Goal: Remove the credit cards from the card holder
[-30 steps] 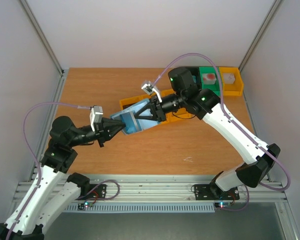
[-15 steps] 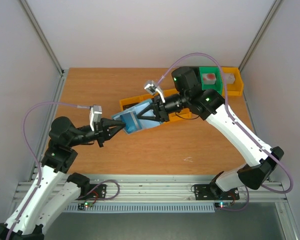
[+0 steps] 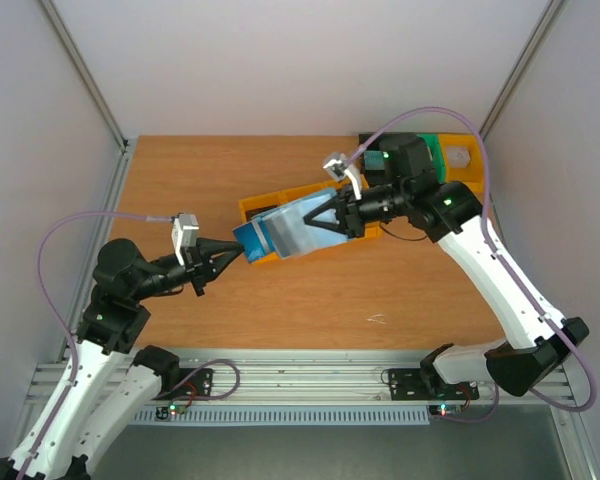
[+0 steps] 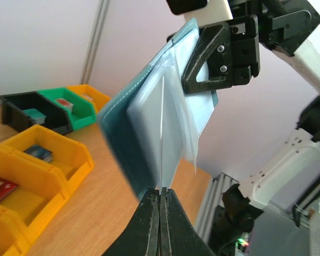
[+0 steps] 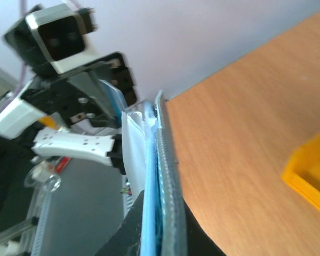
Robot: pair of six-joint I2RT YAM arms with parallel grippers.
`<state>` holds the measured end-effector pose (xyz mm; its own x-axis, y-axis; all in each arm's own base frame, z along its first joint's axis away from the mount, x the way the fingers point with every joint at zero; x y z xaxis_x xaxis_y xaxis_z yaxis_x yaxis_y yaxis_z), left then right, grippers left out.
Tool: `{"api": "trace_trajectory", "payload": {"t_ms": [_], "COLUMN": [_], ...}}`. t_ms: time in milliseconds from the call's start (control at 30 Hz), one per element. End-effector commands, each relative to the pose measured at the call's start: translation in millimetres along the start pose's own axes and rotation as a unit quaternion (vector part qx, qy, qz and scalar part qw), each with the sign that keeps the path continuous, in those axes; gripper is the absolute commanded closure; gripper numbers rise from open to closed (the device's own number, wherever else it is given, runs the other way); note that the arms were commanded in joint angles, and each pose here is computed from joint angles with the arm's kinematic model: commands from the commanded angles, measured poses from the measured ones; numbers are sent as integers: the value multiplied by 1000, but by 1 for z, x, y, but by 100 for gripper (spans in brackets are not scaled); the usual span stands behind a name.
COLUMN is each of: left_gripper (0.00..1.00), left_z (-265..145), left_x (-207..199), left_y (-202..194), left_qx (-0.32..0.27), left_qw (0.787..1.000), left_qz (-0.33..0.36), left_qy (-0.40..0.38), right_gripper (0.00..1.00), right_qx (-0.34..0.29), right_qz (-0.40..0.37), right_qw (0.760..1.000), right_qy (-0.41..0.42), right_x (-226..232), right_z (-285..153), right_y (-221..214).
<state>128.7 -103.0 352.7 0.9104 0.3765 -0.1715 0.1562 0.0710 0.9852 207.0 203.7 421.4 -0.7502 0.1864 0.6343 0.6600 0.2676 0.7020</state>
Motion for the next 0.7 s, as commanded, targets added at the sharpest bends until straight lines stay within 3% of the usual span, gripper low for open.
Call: {"api": "trace_trajectory", "payload": {"t_ms": [0,167,300,467,667], "left_gripper": [100,100,100,100,100], "left_z": [-6,-8,-7,-4,-4], "left_x": [6,12,13,15,25], "left_y": [-8,-7,-4,-1,-4], "left_qx": [6,-7,-20,-23,21], "left_qw": [998,994,994,993,980], "left_qz": [20,31,41,55,119], "left_qy": [63,104,102,101,159], "right_gripper": [99,99,99,99,96], "right_qx": [-25,10,31,100,152], "right_qz": [78,209,282,355,434], "right_qw": [995,974,957,928,884], "right_qy": [-56,-87,-59,-49,-90], "right_x": [-25,-74,-108,-147,-186], "right_z": [-23,0,45,98,116], "right_y": [-10,-31,-58,-93,-130]}}
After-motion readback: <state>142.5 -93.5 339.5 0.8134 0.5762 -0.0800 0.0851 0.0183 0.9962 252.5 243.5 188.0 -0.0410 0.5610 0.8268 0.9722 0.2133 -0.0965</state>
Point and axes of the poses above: each gripper's point midway between its finger pads, its own z axis out along the fingers, its own x axis along the line the jaws close on, y = z × x, the point moved 10 cm from there along -z, back along the fingers, and after that the axes turned 12 degrees about z, right-handed, at the moved point
